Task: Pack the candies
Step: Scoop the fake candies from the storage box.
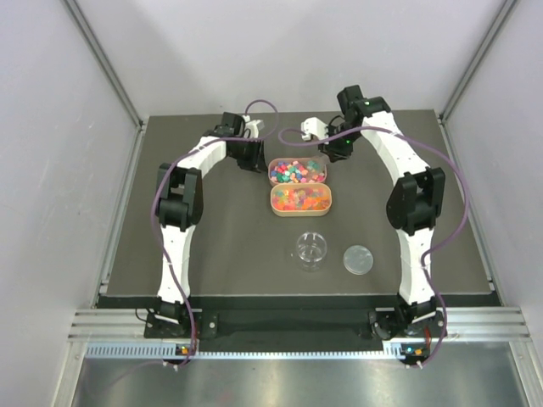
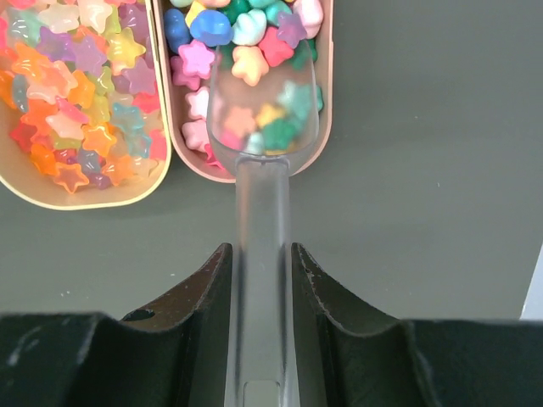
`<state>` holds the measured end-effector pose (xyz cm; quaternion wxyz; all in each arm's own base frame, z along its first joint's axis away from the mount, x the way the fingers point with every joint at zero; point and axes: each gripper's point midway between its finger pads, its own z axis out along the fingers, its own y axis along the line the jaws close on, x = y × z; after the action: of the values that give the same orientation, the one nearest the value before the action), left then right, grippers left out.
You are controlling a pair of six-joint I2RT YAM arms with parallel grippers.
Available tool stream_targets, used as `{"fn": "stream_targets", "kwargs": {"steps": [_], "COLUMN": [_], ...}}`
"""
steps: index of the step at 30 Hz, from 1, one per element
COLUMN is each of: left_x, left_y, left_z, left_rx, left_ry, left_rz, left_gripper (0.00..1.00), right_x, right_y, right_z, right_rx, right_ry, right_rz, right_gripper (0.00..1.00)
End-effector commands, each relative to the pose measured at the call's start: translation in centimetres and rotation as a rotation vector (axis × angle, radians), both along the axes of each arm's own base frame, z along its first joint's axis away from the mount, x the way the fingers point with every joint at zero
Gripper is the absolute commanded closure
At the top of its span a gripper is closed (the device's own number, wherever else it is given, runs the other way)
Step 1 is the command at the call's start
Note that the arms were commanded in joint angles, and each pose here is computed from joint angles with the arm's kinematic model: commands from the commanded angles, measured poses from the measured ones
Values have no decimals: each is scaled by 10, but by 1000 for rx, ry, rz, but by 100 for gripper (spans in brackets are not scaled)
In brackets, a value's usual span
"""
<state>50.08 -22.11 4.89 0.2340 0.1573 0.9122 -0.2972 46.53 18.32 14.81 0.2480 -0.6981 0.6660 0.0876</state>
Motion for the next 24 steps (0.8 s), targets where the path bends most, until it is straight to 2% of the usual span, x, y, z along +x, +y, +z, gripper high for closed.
{"fn": "stream_targets", "kwargs": {"steps": [1,24], "left_x": [3,2], "left_y": [-5,-10], "left_z": [9,5], "left_rx": [-27,-47], "left_ry": [-15,6], "left_rz": [-42,-52], "left_gripper": [63,65], "right_x": [-5,-3], "right_y": [8,24], "right_z": [-8,-50], "right_rx": [8,29], "right_ry": [20,88], "right_rz": [40,75], "right_gripper": [100,100]}}
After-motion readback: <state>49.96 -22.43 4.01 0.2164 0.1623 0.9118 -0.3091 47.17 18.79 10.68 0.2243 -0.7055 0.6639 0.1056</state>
